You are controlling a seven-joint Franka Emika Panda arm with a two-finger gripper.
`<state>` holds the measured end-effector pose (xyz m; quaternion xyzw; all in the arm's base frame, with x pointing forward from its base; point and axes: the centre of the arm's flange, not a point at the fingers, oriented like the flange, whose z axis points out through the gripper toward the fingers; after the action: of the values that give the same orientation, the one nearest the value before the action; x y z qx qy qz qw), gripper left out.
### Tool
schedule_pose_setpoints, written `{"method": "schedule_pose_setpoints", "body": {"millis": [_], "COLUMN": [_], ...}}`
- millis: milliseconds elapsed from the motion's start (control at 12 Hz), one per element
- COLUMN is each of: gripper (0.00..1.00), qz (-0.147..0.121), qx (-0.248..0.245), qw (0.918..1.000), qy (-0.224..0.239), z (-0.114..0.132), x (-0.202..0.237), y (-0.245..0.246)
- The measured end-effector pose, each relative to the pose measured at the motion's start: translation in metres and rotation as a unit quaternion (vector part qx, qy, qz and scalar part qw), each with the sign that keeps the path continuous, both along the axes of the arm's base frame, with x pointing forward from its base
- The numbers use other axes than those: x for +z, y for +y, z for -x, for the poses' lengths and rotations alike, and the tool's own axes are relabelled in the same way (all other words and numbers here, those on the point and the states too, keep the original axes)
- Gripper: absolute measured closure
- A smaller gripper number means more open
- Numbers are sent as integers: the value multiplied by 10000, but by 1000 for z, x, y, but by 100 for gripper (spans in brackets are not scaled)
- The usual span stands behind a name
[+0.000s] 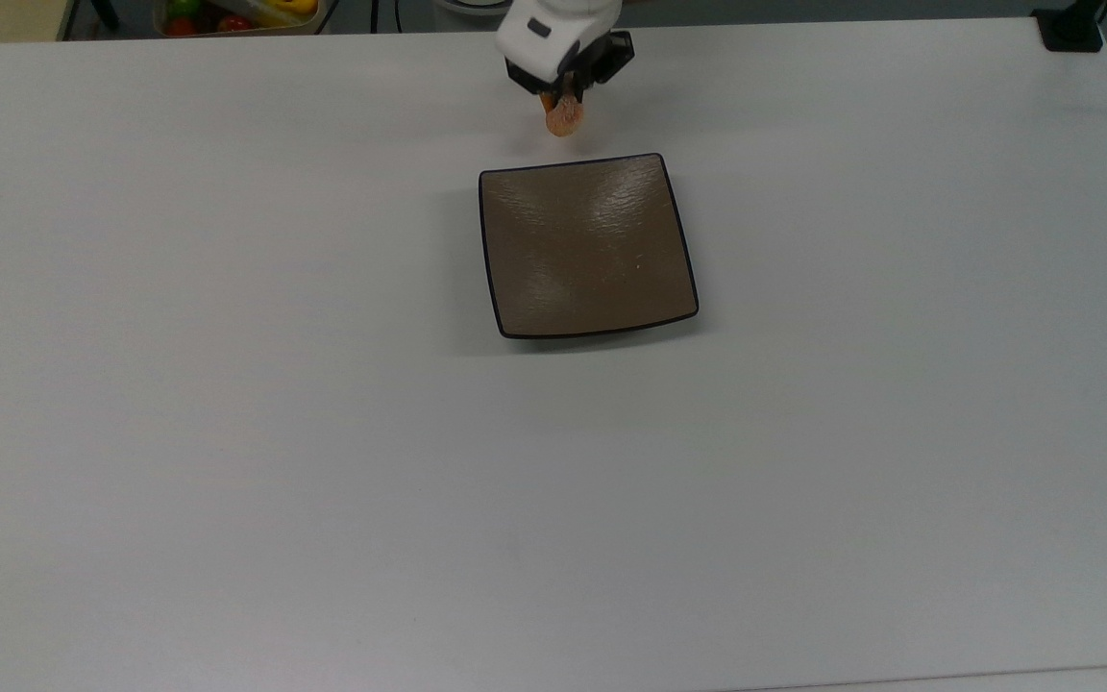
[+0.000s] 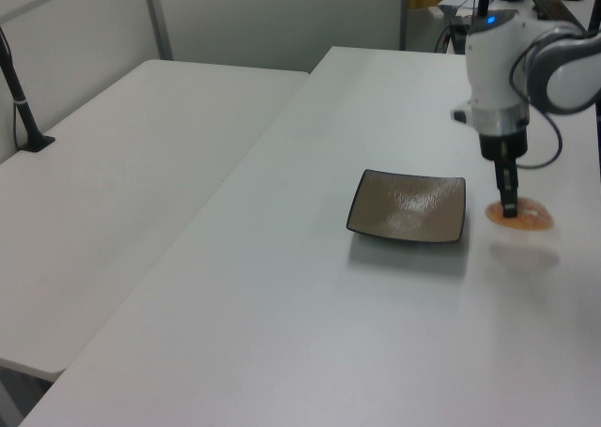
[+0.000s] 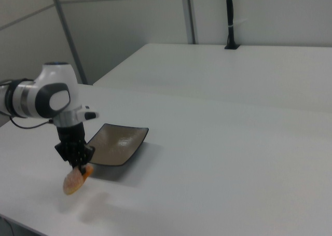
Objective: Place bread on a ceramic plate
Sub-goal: 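Lift the bread roll and carry it toward the brown plate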
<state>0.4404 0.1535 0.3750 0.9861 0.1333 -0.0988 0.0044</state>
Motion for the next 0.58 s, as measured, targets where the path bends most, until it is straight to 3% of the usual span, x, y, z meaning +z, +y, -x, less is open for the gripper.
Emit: {"method": "schedule_pose_setpoints", "body": {"millis": [582], "gripper": [78], "qz": [-295], "qx": [-326], "qw": [9940], "qy": [-1001], "z": [-54], "x": [95], "y": [-19]}}
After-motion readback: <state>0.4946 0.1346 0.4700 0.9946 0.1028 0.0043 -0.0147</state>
